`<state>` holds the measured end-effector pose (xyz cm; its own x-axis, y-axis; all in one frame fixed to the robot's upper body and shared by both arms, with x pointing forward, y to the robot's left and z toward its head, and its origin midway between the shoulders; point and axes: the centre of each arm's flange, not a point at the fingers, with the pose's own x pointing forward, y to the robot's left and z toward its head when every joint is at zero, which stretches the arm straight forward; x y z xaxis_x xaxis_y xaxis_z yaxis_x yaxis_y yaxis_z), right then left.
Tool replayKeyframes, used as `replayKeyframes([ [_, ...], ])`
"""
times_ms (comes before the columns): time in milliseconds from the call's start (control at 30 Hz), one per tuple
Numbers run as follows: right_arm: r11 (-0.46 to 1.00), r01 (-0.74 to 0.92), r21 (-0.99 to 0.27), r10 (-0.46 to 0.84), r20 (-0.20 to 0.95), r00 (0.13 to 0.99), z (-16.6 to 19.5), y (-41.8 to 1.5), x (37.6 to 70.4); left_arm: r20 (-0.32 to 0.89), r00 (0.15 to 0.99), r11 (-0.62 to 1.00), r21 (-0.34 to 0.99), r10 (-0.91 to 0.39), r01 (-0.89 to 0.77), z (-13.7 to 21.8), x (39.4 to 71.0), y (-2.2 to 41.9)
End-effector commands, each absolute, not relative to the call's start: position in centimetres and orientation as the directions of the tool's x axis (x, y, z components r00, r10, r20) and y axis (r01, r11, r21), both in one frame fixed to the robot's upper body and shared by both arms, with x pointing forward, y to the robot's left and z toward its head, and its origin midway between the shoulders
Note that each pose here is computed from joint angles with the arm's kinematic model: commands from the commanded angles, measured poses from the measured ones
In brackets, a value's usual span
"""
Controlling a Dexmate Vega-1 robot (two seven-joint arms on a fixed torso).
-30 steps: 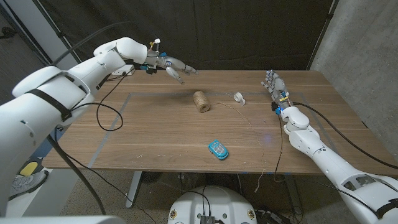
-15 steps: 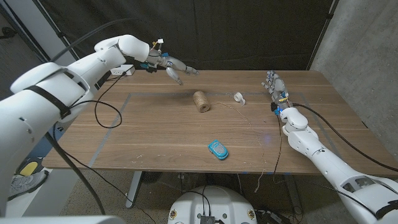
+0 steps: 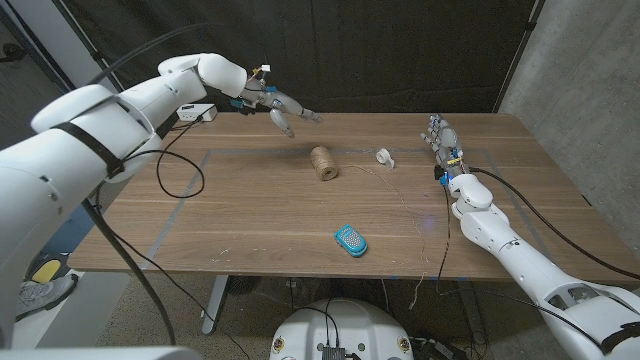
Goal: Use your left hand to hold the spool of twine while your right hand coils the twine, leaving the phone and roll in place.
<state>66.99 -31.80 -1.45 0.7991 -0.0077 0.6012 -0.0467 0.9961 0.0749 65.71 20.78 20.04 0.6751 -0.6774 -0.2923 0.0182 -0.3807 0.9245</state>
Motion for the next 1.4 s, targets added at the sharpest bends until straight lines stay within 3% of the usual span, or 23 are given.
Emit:
replayKeyframes([
  [33, 0.995, -0.036, 0.095, -0.028, 0.600, 0.800, -1.8, -32.1, 67.2, -0.315, 0.691, -0.438, 0.899, -0.651, -0.003, 19.6, 66.3, 19.9],
  [1400, 0.992, -0.034, 0.119, -0.045, 0.603, 0.796, -2.0, -33.4, 67.5, -0.365, 0.708, -0.530, 0.848, -0.605, -0.017, 16.5, 67.8, 17.5],
])
